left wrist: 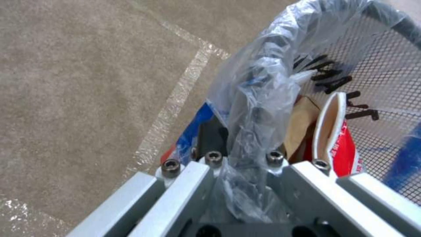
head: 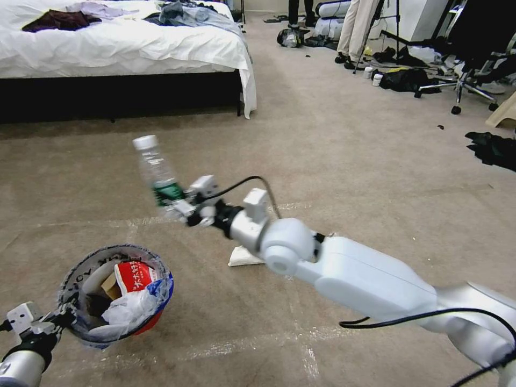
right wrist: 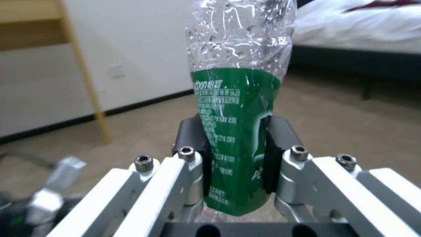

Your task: Pick up the trash bin and place the garbage on the floor into it.

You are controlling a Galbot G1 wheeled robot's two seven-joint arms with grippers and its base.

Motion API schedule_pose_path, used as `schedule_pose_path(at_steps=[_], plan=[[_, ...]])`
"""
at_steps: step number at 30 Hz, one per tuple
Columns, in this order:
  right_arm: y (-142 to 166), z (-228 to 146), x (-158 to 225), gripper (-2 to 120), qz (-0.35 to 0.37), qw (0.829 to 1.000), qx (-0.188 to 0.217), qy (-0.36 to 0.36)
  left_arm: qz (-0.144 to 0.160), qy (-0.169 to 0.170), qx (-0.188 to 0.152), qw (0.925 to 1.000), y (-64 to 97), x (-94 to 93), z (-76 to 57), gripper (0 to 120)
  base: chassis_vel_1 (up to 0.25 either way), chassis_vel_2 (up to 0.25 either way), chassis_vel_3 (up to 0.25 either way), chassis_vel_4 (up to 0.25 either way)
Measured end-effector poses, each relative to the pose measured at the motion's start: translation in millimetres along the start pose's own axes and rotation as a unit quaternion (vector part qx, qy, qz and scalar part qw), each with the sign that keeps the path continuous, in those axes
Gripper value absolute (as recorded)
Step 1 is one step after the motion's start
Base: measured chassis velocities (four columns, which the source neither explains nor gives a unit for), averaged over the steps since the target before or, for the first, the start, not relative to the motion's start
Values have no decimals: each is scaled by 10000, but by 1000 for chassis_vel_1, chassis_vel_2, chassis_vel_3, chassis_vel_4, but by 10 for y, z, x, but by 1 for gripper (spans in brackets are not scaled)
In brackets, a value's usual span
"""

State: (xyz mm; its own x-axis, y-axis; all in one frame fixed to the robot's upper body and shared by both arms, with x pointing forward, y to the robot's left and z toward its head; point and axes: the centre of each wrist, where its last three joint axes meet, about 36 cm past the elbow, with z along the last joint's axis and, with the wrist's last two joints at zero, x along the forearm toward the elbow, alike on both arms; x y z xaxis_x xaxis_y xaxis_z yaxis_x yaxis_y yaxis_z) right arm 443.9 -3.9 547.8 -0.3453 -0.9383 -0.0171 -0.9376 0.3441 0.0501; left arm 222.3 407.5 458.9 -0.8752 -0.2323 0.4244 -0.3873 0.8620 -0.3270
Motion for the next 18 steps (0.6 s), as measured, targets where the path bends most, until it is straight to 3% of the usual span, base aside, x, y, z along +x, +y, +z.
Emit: schedule_pose_path(at_steps=[8, 18], plan=[[314, 312, -116, 19, -378, 9976, -33, 580, 0, -33, 7, 10000, -5, 13, -22, 1, 0, 0, 0, 0], [441, 680, -183, 19, -493, 9936, 130, 1004, 17, -42, 30, 10000, -21, 16, -17, 1, 0, 0, 0, 0]])
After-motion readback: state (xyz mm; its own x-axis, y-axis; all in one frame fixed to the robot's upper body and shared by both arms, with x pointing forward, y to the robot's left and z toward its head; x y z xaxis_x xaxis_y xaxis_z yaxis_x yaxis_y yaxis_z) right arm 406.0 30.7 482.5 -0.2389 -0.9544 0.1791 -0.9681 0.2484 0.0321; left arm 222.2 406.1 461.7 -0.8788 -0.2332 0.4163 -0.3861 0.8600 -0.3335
